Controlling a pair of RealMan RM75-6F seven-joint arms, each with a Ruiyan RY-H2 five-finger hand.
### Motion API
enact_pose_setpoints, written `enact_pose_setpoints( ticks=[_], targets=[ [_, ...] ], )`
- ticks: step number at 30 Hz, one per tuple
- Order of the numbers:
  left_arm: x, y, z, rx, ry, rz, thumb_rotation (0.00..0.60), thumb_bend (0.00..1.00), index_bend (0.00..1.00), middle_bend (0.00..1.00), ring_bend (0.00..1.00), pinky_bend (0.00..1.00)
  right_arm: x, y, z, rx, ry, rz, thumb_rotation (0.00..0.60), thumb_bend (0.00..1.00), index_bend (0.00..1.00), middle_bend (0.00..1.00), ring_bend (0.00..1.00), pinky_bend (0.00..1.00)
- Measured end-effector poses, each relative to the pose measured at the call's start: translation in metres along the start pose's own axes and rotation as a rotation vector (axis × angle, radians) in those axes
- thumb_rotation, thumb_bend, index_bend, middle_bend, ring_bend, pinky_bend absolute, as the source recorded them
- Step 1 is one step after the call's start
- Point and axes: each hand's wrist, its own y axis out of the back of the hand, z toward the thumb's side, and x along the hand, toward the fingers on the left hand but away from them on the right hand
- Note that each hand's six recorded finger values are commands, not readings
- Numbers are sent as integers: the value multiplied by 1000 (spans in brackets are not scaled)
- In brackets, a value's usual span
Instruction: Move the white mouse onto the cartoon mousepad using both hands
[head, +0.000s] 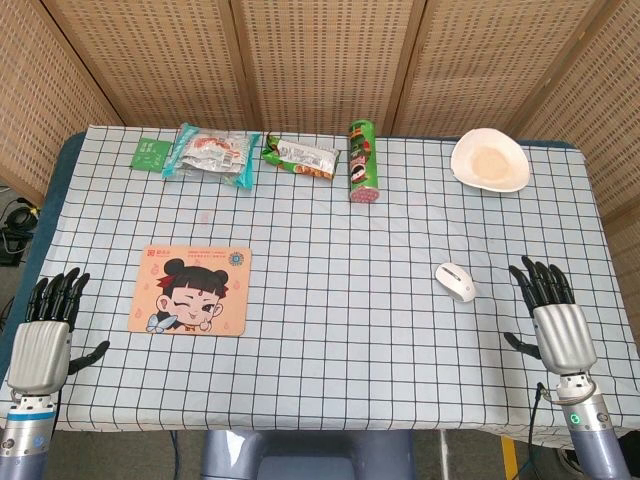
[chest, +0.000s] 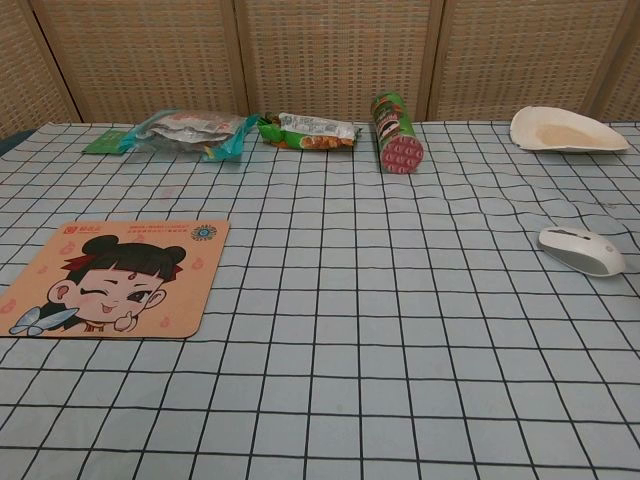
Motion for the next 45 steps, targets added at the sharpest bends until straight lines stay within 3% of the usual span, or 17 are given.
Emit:
enact_pose_setpoints(
  ticks=[14,23,31,37,45],
  targets=[
    [1,3,-1,-5,1,9,600,32,0,0,0,0,-1,-3,4,-1,2,-4,600,119,81,0,0,0],
    [2,1,-3,2,7,-1,600,32,0,0,0,0,-7,-17,7,-21,-31,48,600,111,119,0,0,0],
    [3,-2,-4,14,13,-8,600,32,0,0,0,0,-23,-42,15,-66,-112,123,600,111,191,0,0,0],
    [5,-7,-7,22,23,-23,600,32,0,0,0,0,-44,-66,30,-112,-156,172,600,111,190,0,0,0],
    [9,-4,-11,15,40,-12,600,32,0,0,0,0,-75,-93,40,-126,-206,186,600,113,156,0,0,0]
  ],
)
